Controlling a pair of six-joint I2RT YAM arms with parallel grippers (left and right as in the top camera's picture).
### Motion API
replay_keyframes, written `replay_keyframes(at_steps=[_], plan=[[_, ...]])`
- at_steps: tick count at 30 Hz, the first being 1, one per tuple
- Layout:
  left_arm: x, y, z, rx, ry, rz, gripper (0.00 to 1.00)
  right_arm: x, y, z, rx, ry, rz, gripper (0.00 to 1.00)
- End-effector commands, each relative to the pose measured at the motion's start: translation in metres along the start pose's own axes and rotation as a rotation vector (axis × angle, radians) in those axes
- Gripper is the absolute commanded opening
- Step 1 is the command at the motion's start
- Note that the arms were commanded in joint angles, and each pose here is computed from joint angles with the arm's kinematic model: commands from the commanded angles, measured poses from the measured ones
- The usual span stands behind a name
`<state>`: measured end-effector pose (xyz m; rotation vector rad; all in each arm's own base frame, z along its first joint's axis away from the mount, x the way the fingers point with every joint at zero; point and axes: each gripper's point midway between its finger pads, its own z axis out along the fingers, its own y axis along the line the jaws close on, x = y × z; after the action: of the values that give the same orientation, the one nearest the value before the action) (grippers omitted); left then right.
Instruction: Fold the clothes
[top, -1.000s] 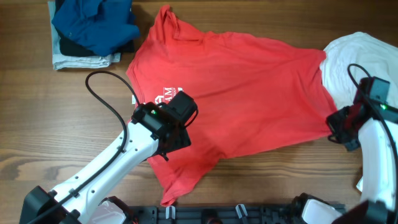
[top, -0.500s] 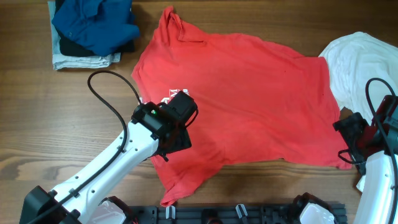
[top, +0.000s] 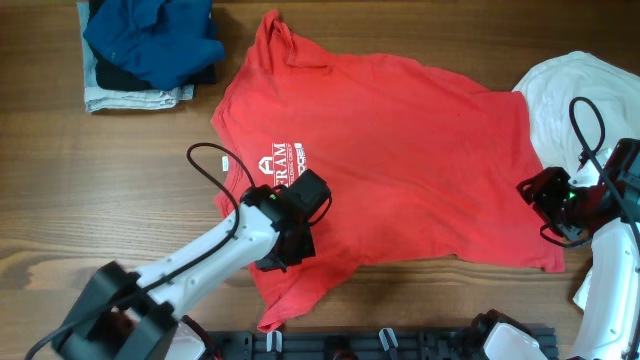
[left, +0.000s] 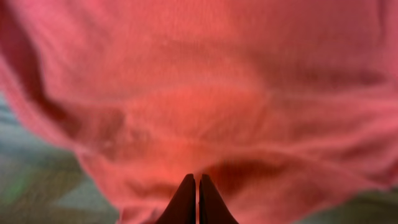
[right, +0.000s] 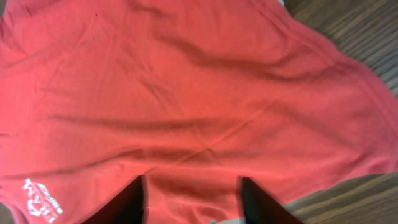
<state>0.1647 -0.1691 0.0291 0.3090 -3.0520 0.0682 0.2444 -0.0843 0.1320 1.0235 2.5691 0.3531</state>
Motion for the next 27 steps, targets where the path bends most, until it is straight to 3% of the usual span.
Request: replay_keyframes(at_steps=[1,15,27], plan=[[-0.002,0.006,0.027,-0.065,0.04,-0.026,0.04,0.002,0.002,0.001,-0.015,0.016,-0.009,0.41],[-0.017,0.046,0.059,-0.102,0.08,-0.17,0.04,0.002,0.002,0.001,-0.017,0.015,-0.009,0.43],[-0.025,0.121,0.042,-0.195,0.201,-0.504,0.04,0.001,0.004,0.001,-0.024,0.011,-0.01,0.44]])
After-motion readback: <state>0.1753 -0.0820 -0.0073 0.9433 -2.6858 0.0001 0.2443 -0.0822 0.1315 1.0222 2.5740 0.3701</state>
